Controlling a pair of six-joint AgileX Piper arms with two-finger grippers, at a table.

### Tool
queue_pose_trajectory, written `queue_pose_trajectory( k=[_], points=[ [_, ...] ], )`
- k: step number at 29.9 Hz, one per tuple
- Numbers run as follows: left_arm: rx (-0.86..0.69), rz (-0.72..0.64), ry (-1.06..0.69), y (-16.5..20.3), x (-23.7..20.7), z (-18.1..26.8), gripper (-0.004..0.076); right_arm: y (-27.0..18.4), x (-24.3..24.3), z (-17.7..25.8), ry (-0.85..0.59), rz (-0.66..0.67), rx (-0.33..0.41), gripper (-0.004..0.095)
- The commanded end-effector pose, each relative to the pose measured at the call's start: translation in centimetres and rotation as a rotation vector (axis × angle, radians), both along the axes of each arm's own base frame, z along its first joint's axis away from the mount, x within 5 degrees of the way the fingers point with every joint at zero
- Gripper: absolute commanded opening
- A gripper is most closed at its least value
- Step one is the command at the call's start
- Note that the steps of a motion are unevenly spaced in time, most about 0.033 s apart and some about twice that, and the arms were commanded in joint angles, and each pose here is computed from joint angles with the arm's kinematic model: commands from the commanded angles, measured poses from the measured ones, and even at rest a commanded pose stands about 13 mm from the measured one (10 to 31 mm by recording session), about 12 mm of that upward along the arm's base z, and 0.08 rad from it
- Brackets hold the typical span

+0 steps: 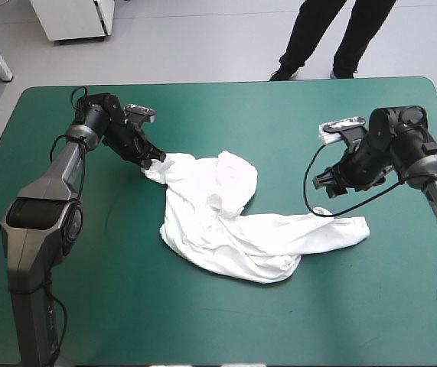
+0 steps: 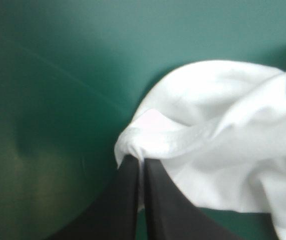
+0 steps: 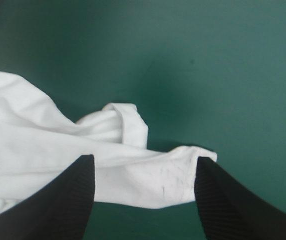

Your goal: Fold the cloth

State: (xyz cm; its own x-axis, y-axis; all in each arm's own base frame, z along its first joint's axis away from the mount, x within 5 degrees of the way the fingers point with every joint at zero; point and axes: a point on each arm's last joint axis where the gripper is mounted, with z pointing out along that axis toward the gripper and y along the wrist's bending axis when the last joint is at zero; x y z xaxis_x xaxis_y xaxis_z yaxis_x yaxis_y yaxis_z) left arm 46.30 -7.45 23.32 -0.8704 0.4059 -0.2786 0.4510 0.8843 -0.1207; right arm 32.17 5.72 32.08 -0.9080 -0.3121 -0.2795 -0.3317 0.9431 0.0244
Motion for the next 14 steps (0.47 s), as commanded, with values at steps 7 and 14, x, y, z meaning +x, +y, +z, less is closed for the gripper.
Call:
queue_pose_trajectory(
  k=[7,14],
  points=[
    [-0.081,-0.014,-0.058,-0.7,-1.9,5.5,-0.0022,-2.4,-1.6,-1.3,0.027,-0.066,-0.154,0.0554],
    [-0.083,-0.016,-0.060,-0.7,-2.0,5.6,-0.0022,-4.1,-2.0,-4.2,0.087,-0.136,-0.098,0.0554]
  ],
)
